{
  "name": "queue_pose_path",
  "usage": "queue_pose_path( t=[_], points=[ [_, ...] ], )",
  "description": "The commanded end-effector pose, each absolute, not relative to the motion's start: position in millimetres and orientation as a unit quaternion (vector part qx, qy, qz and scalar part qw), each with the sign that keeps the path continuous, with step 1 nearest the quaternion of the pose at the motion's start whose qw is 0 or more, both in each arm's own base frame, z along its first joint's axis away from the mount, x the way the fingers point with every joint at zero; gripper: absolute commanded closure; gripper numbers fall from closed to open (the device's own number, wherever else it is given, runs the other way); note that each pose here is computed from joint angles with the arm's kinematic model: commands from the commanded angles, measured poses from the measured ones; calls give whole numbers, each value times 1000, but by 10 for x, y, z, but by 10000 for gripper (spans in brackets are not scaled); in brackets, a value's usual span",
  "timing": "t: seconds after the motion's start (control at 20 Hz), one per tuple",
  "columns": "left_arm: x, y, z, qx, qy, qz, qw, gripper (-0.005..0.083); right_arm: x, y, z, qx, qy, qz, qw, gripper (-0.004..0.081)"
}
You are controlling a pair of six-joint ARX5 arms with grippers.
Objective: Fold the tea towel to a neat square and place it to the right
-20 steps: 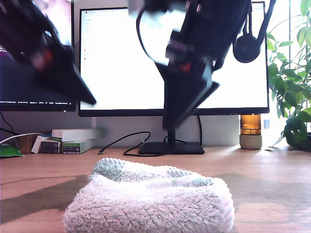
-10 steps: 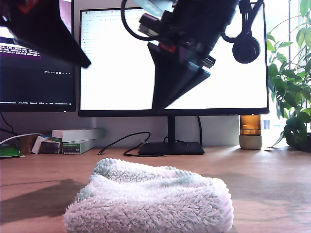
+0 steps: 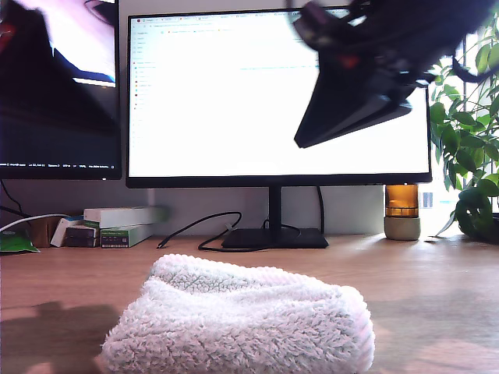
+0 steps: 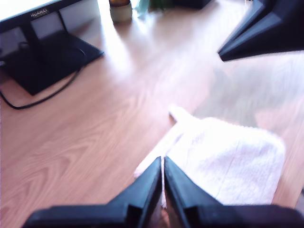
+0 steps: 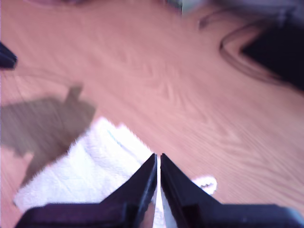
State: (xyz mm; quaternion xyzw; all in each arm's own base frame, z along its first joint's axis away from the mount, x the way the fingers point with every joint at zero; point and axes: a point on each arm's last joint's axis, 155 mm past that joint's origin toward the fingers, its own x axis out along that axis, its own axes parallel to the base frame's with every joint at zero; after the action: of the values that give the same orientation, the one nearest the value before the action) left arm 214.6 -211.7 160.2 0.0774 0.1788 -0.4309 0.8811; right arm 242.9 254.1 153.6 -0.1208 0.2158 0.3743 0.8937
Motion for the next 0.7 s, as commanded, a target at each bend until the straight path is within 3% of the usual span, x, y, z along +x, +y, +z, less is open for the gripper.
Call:
queue_pose_path(
  t=[0.0, 0.2, 0.65],
  points=[
    [2104, -2087, 1551, 60, 175, -428, 884, 789, 2329, 2524, 1430, -115, 212, 381, 893, 783],
    [2055, -2086, 1611, 34, 163, -431, 887, 789, 2085, 2520, 1136, -118, 231, 401, 879, 783],
    [2030, -2204, 1398, 33, 203, -448, 870, 789, 1974, 2843, 858, -110, 258, 462, 841, 783]
  ],
)
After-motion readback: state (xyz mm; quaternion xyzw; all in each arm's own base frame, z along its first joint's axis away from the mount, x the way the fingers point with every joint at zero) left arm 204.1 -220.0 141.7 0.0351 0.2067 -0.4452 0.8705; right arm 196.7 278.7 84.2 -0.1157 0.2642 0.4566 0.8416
